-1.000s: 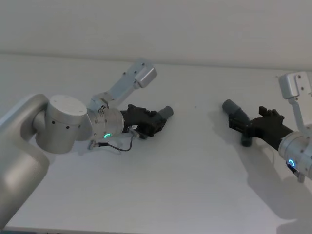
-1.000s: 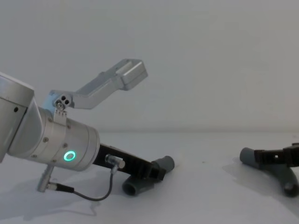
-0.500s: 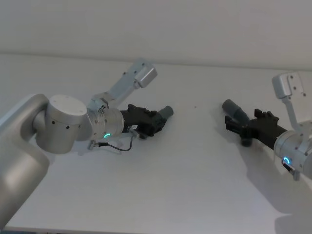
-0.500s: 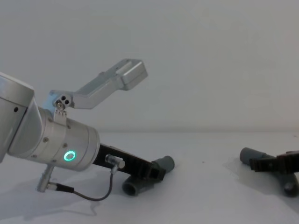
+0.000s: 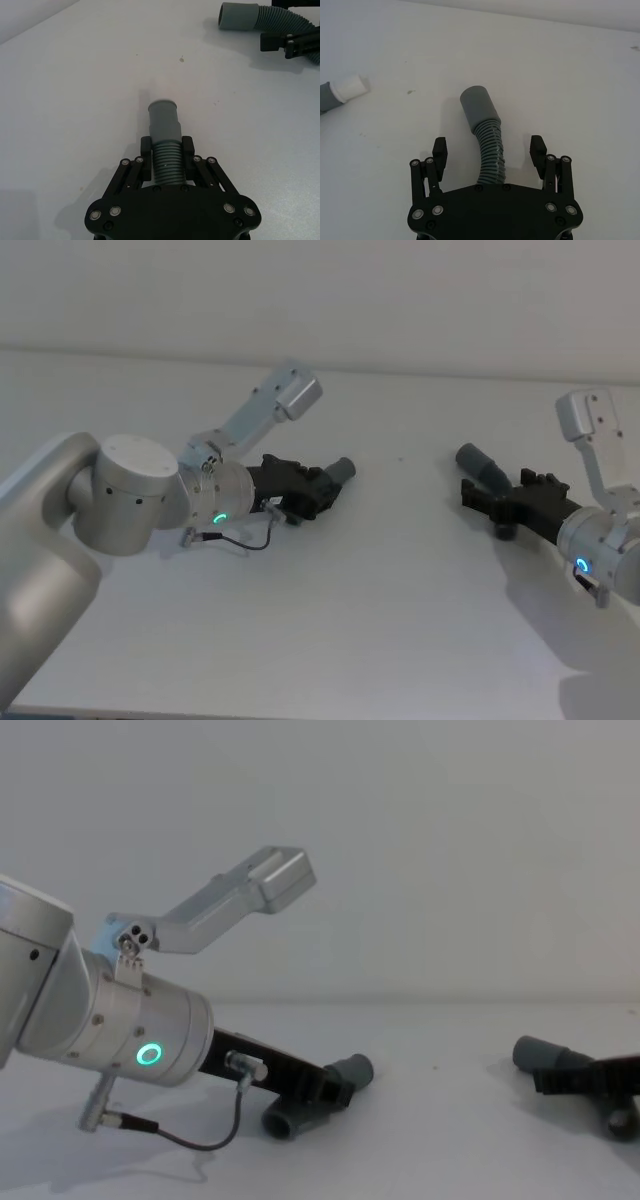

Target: Use both hands to pick up one end of the pipe from the table, align the ends, and insert them.

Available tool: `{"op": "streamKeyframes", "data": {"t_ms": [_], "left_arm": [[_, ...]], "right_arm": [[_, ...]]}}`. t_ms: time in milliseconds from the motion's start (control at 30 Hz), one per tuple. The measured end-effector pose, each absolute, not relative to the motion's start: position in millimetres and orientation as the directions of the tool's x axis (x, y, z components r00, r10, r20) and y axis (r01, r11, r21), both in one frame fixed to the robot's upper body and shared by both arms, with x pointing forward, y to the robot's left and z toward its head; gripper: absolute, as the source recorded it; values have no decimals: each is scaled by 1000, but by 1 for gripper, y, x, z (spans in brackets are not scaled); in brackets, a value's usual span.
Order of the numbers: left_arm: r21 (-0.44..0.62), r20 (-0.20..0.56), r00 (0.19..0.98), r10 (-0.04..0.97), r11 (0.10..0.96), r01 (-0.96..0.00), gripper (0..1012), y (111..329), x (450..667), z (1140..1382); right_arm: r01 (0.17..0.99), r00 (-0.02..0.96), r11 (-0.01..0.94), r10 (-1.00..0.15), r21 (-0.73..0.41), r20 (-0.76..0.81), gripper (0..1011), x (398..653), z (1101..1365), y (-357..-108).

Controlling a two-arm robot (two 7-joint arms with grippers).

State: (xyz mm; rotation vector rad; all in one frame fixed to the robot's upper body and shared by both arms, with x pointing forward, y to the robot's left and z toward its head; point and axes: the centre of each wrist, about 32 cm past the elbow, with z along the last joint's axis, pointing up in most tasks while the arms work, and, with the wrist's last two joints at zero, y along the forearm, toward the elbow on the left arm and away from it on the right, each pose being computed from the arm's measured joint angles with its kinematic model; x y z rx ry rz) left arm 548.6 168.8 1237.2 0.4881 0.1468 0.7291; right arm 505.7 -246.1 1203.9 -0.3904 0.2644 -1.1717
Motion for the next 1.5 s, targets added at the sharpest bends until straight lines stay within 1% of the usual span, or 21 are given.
{"op": "streamKeyframes", "data": {"t_ms": [67,167,200,233,267,367,467,500,533,600,667,700,767,800,900,933,1033,1133,1500], "left_arm": [[476,38,741,670,640,-603,343,169,549,1237],[476,38,741,670,640,-603,343,169,549,1237],[476,38,741,670,640,-603,343,169,549,1237],[476,38,741,670,640,-603,343,169,549,1237],[476,38,741,670,640,-603,343,169,549,1237],[476,38,741,670,640,-603,343,169,549,1237],[476,38,741,670,640,-603,343,169,549,1237],[477,38,741,670,640,-603,343,169,549,1237],[477,38,741,670,640,-603,343,169,549,1237],[476,38,741,670,640,-603,343,169,549,1237],[477,38,741,670,640,-603,343,169,549,1237],[477,38,741,670,640,-603,343,169,549,1237],[476,38,741,670,640,-603,343,169,549,1237],[476,38,741,670,640,-603,343,169,549,1237],[476,38,741,670,640,-603,343,169,549,1237],[476,38,741,670,640,-603,343,169,549,1237],[476,38,741,670,640,-603,343,169,549,1237],[476,38,741,670,640,-603,343,169,549,1237],[476,39,743,668,641,-602,343,169,549,1238]], "right_arm": [[838,366,331,-931,-433,-4,997,507,1203,-246],[838,362,329,-932,-435,-7,946,508,1203,-246],[838,362,329,-932,-435,-7,946,508,1203,-246],[838,361,328,-933,-437,-7,898,508,1203,-246],[838,360,327,-933,-437,-8,886,508,1203,-246],[837,357,325,-934,-440,-10,784,509,1203,-245],[837,356,324,-934,-441,-11,716,509,1202,-245],[837,356,324,-935,-441,-12,672,509,1202,-245],[837,355,324,-935,-442,-12,660,509,1202,-245],[836,355,323,-935,-442,-12,577,510,1202,-245],[836,354,323,-935,-443,-13,533,510,1202,-245],[836,354,323,-935,-443,-13,473,510,1202,-245],[836,353,323,-935,-444,-14,432,510,1202,-245],[836,353,322,-936,-444,-14,374,510,1202,-245],[836,353,322,-936,-445,-15,317,510,1202,-245],[836,352,322,-936,-445,-15,266,510,1202,-245],[836,352,322,-936,-445,-15,203,510,1202,-245],[835,352,322,-936,-446,-15,186,510,1202,-245],[836,352,322,-936,-444,-17,181,510,1201,-245]]}}
